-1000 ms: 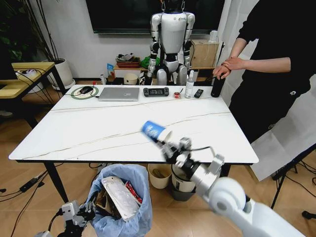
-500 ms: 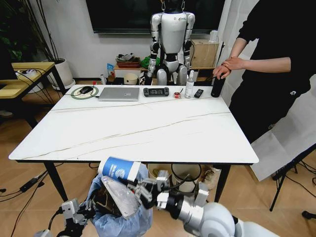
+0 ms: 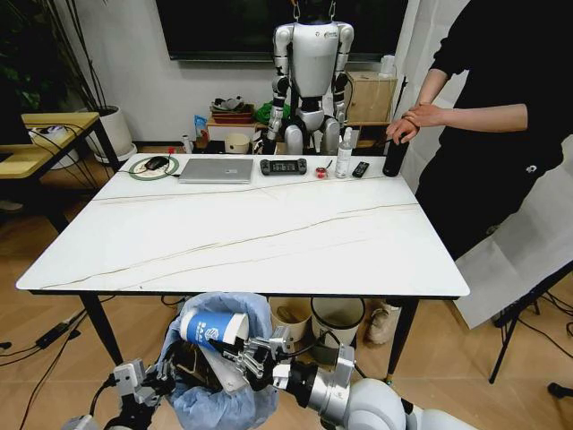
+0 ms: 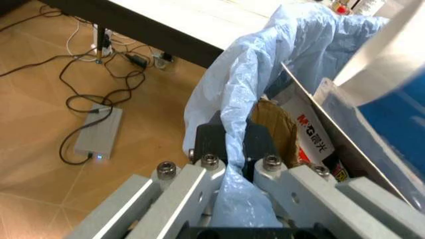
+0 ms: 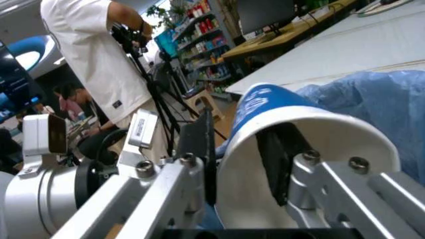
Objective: Pick up the trash bin and place the trash from the table into it.
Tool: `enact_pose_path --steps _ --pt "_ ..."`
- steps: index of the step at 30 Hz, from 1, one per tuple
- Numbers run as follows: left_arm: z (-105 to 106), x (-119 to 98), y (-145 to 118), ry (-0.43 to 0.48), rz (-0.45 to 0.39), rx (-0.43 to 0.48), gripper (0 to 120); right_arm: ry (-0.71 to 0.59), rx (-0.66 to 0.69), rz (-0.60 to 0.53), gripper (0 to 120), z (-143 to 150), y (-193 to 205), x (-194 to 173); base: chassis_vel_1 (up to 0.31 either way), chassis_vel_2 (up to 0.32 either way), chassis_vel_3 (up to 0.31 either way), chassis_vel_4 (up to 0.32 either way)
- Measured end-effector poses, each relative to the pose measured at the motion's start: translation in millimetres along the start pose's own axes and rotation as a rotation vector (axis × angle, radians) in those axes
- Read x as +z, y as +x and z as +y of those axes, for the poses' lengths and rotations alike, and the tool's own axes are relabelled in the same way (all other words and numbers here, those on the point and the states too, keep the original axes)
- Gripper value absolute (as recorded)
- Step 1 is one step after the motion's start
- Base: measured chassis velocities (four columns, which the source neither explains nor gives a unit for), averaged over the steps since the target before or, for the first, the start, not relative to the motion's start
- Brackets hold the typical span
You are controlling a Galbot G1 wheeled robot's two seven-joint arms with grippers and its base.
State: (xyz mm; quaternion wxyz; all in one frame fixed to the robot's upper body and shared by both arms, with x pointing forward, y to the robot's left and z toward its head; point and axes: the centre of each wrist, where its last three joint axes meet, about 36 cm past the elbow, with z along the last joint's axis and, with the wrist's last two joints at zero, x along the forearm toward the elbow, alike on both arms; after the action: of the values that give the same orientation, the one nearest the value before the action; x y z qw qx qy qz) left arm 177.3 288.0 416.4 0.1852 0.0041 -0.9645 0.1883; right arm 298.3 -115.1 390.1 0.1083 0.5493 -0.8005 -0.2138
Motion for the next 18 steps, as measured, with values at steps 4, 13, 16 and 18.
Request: enact_pose_path --steps 4,13,16,18 --pt "0.3 -1.1 -0.4 0.001 -0.003 0.001 0 0.030 0.033 0.003 45 -5.5 5.5 -4.8 0.000 0.000 0.000 0.000" --pt "4.5 -1.9 -3.2 -0.003 -0.002 0.006 0 0.064 0.068 0.009 78 -3.5 24.9 -19.6 0.000 0.000 0.000 0.000" --pt "4.8 -1.7 -3.8 -0.001 -0.002 0.007 0 0.065 0.074 0.011 85 -2.8 27.8 -19.9 0.000 0.000 0.000 0.000" --pt "5.5 -0.6 -4.4 0.000 0.001 0.006 0 0.070 0.081 0.009 94 -1.6 30.3 -21.6 0.000 0.000 0.000 0.000"
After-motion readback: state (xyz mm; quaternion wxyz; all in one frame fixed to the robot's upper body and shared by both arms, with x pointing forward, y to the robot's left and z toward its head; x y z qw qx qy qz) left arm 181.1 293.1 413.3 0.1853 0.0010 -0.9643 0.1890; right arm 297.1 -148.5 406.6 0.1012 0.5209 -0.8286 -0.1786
